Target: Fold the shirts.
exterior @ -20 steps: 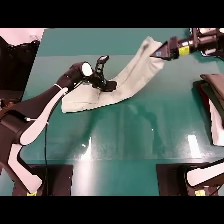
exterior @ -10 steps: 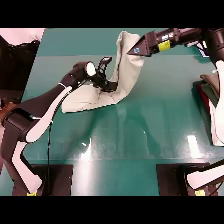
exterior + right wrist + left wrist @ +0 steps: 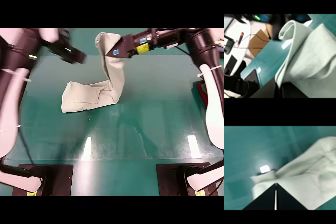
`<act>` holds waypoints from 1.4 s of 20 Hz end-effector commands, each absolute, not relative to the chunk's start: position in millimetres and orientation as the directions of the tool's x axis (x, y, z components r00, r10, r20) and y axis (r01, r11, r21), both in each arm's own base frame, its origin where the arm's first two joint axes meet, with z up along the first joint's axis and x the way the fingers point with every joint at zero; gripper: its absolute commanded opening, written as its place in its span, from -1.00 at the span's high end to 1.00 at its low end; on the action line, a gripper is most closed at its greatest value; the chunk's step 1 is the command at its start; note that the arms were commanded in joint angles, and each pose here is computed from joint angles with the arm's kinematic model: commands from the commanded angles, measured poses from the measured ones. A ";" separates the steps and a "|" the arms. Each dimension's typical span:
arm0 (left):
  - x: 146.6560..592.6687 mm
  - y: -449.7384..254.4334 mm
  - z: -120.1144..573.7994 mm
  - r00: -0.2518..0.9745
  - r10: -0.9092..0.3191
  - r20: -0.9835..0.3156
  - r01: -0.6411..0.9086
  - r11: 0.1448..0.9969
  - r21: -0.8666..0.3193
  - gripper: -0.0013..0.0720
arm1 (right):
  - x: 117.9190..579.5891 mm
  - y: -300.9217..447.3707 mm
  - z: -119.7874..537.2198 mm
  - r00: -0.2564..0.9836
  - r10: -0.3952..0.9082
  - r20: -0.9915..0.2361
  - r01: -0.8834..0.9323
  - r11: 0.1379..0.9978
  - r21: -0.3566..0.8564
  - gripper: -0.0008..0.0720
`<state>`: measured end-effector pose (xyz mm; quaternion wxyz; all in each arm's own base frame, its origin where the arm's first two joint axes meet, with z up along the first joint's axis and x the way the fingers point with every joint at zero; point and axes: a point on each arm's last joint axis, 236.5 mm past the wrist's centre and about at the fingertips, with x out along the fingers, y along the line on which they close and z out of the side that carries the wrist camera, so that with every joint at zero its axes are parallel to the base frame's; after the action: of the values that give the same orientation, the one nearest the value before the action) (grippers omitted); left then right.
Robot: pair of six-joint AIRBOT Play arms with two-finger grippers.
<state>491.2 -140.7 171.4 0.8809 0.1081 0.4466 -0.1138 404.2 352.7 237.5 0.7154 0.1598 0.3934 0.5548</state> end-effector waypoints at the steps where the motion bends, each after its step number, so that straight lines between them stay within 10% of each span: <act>1: 455.3 -50.5 248.6 0.660 0.009 -0.751 0.126 0.985 0.122 0.87 | 404.8 391.0 225.4 0.076 0.929 -0.362 -0.679 0.314 0.664 0.94; 9: 392.9 -4.4 333.6 0.783 0.058 -0.619 0.014 0.994 0.110 0.87 | 408.0 511.7 110.6 0.081 0.927 -0.367 -0.670 0.323 0.669 0.91; 12: 384.3 -4.2 319.1 0.737 0.060 -0.674 0.018 0.994 0.108 0.87 | 387.0 558.3 81.9 0.083 0.934 -0.348 -0.695 0.304 0.652 -0.08; 15: 383.5 -3.7 312.8 0.722 0.063 -0.690 0.019 0.994 0.111 0.87 | 368.9 572.4 89.6 0.054 0.946 -0.321 -0.718 0.260 0.646 -0.10; 25: 390.7 -18.5 305.8 0.715 0.003 -0.699 0.064 0.995 0.070 0.87 | 461.6 314.3 87.6 0.117 0.800 -0.588 -0.583 0.535 0.612 -0.10; 26: 393.4 -20.3 303.8 0.714 -0.003 -0.701 0.069 0.995 0.066 0.87 | 468.8 293.6 78.0 0.132 0.792 -0.596 -0.540 0.561 0.627 -0.31; 27: 396.5 -23.8 300.7 0.709 -0.017 -0.705 0.079 0.995 0.056 0.87 | 473.5 274.9 64.2 0.137 0.782 -0.608 -0.491 0.586 0.644 -0.94; 28: 398.9 -26.0 297.5 0.703 -0.025 -0.711 0.085 0.995 0.050 0.87 | 473.4 262.1 48.8 0.130 0.774 -0.620 -0.448 0.604 0.659 -1.00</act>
<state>392.7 -16.9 303.6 0.9239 0.0469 0.3794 -0.0130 468.3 321.5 78.7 0.7426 0.1258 0.4652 0.4651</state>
